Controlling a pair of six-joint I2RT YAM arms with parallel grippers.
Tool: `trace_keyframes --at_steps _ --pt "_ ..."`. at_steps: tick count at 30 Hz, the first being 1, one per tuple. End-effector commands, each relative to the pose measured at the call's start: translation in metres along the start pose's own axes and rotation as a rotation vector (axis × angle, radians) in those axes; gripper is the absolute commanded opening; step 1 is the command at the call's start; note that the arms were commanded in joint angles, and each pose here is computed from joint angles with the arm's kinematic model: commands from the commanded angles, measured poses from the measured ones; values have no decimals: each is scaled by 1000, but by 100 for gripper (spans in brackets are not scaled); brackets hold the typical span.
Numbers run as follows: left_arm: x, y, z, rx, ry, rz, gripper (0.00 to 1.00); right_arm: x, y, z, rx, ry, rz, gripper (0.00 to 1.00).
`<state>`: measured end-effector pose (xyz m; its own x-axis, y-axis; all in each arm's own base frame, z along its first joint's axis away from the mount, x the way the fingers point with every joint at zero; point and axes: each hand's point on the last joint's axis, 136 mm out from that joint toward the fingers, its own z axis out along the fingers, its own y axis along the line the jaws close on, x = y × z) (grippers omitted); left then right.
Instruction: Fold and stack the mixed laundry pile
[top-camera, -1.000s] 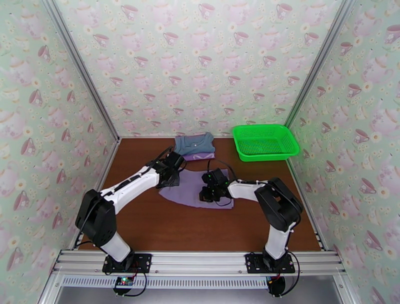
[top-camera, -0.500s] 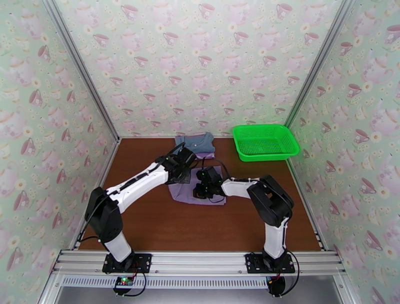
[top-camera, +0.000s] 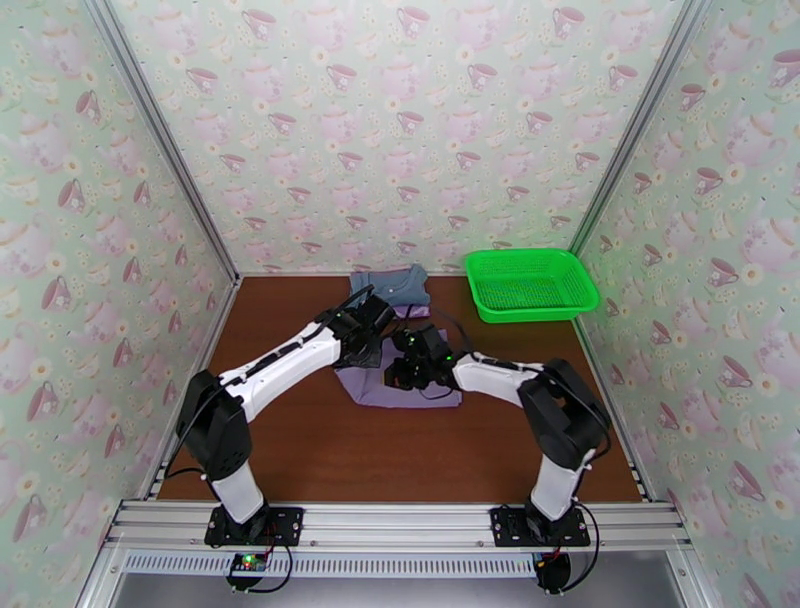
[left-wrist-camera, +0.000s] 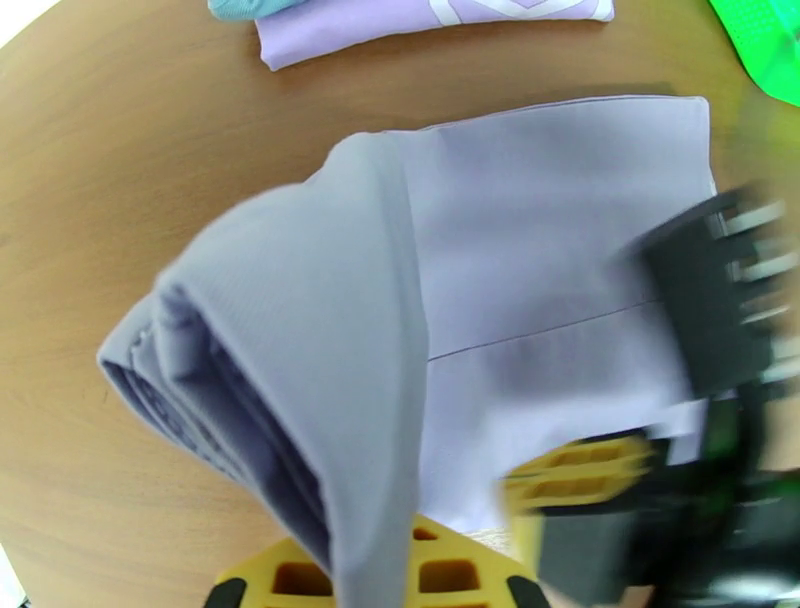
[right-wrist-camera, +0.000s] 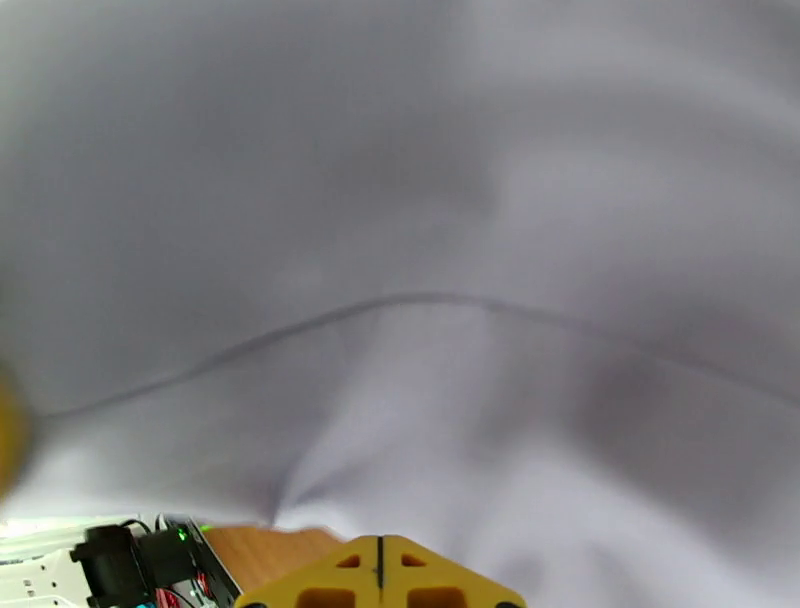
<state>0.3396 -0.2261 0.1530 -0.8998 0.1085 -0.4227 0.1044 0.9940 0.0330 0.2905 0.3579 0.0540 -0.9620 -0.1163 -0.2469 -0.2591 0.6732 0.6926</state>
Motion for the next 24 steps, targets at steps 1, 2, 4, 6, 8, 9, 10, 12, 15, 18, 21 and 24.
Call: trace_keyframes --at_steps 1,2,4,6,8,9,10,12,15,18,21,24 --pt "-16 -1 -9 -9 -41 10 0 12 -12 20 15 40 56 0" --pt "-18 -1 -12 -8 -47 10 0 18 -23 23 45 49 69 0" --pt "-24 -2 -17 0 -63 9 0 26 -38 26 93 61 77 0" --pt "-28 -4 -22 10 -77 8 0 30 -42 27 108 74 70 0" --pt "-31 -5 -24 17 -85 10 0 26 -36 23 97 64 54 0" --pt "-31 -6 -24 19 -85 9 0 21 -31 20 88 53 39 0" --pt "-31 -6 -24 19 -84 11 0 16 -24 14 86 40 21 0" --pt "-31 -6 -23 18 -80 14 0 3 -13 -3 95 11 -18 0" --pt "-29 -6 -19 13 -72 20 0 -13 -6 -38 120 -47 -48 0" --pt "-28 -6 -18 11 -69 25 0 -20 -15 -73 152 -96 -41 0" --pt "-29 -8 -17 16 -67 29 0 -18 -43 -100 198 -128 -1 0" --pt "-31 -11 -19 21 -61 35 0 -11 -81 -112 218 -135 71 0"
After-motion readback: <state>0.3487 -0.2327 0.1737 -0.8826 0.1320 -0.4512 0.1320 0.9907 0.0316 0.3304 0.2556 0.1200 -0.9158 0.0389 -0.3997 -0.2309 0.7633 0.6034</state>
